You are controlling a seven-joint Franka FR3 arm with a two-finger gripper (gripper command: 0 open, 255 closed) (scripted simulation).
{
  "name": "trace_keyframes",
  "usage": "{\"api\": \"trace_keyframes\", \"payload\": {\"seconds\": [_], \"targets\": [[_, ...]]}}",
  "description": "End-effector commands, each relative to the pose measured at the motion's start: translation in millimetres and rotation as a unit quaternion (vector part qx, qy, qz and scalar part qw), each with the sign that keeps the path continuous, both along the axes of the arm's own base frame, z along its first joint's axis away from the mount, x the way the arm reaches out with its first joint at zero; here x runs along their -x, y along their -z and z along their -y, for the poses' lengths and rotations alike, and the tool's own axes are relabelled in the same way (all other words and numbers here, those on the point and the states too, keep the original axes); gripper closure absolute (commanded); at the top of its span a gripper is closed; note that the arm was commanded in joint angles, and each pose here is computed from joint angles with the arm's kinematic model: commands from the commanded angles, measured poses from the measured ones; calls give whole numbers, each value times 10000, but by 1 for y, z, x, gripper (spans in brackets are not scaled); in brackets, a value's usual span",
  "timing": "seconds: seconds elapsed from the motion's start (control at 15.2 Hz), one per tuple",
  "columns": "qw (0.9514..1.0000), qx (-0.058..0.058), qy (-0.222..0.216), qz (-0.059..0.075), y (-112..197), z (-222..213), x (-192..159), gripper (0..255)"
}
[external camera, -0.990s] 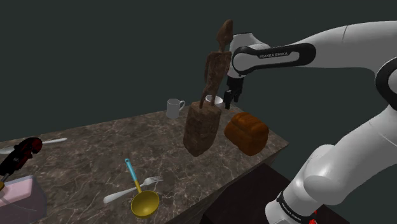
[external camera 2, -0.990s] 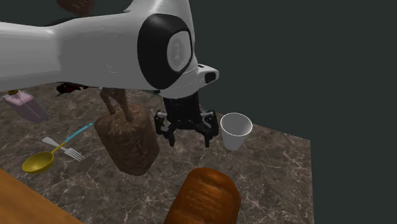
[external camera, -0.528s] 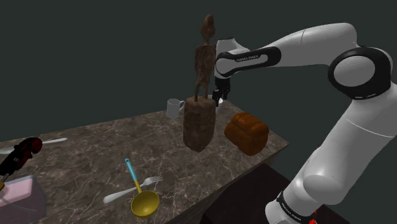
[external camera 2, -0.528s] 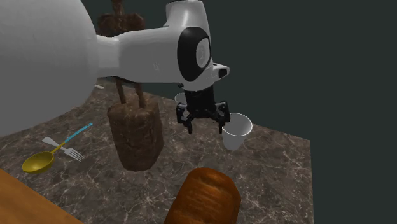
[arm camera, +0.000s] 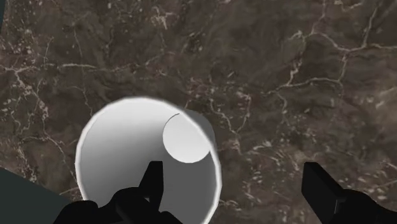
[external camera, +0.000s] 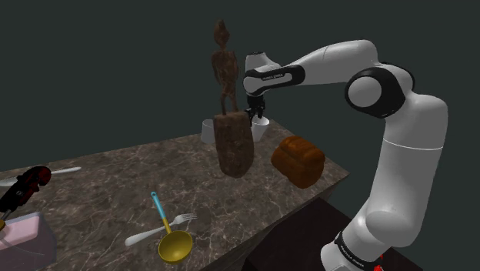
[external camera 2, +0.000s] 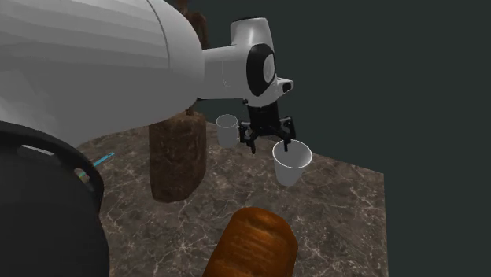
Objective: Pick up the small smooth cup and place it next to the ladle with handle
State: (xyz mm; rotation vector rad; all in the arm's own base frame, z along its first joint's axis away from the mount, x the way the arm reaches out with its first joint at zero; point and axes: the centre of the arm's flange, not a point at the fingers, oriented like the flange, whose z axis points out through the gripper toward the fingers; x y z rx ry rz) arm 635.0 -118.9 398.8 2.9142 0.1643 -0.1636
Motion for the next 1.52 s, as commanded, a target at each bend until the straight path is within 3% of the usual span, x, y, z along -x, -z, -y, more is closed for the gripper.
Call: {"api": "trace_keyframes", "payload": {"seconds": [0.0, 0.46, 0.99, 1.06, 1.45], "targets": [[10000, 33, -11, 6, 12, 8, -14, 0], [10000, 33, -11, 6, 46, 16, -10, 0], [10000, 33, -11, 6, 46, 16, -10, 0], [10000, 33, -11, 6, 46, 16, -10, 255], [10000, 33, -11, 6, 46, 16, -10, 255]]}}
